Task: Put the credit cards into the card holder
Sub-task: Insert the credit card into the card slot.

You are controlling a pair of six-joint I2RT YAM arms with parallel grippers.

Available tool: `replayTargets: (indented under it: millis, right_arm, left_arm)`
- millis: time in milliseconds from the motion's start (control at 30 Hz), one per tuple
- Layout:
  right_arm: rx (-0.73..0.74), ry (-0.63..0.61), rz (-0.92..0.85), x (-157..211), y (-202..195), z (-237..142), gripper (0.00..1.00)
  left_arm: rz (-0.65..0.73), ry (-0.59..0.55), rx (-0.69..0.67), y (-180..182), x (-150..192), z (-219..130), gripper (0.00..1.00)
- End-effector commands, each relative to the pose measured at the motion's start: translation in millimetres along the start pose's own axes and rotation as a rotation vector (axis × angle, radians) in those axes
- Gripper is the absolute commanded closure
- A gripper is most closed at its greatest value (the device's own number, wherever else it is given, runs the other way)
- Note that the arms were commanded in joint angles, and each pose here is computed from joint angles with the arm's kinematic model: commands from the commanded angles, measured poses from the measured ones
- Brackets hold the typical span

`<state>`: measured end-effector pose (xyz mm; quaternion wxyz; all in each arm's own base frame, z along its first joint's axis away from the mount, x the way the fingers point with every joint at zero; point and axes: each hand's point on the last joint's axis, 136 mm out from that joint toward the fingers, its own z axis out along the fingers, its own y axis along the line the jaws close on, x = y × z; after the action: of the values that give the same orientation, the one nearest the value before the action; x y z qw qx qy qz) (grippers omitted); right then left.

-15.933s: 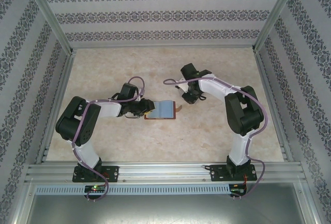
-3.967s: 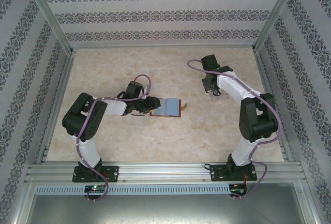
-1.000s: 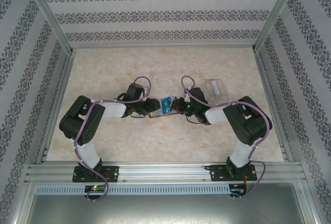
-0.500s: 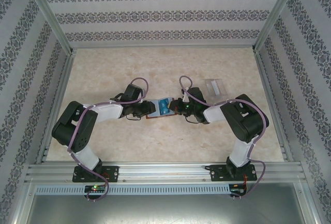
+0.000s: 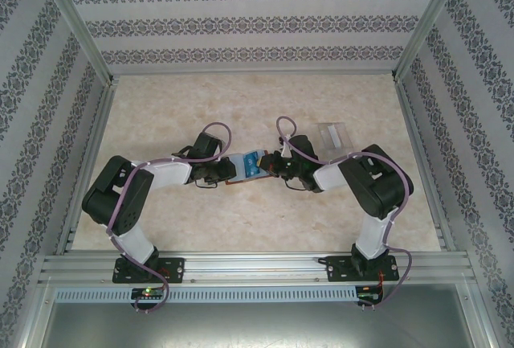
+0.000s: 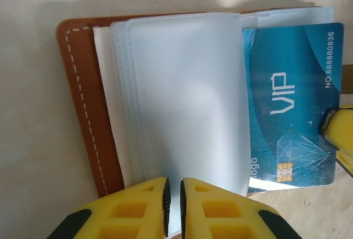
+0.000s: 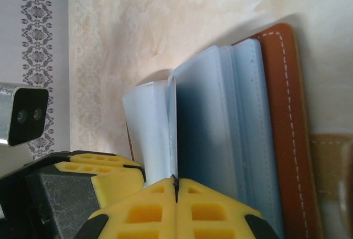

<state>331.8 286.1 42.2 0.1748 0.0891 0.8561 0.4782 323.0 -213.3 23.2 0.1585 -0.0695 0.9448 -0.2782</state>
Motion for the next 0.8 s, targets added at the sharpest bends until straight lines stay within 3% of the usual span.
replayTargets:
  millis: [0,433,600,767]
  right_arm:
    - [-0.058,0.021,-0.011,4,16,7,1.00]
    - [-0.058,0.048,0.000,10,14,16,1.00]
    - [-0.057,0.061,0.005,14,9,20,1.00]
    - [-0.045,0.066,0.004,16,3,23,1.00]
  left_arm:
    - [0.004,0.058,-0.081,21,22,9,0.83]
    - [0.000,0.065,-0.088,22,21,12,0.83]
    - [0.015,0.091,-0.120,23,23,4,0.66]
    - [-0.011,0.041,-0.118,24,14,-18,0.63]
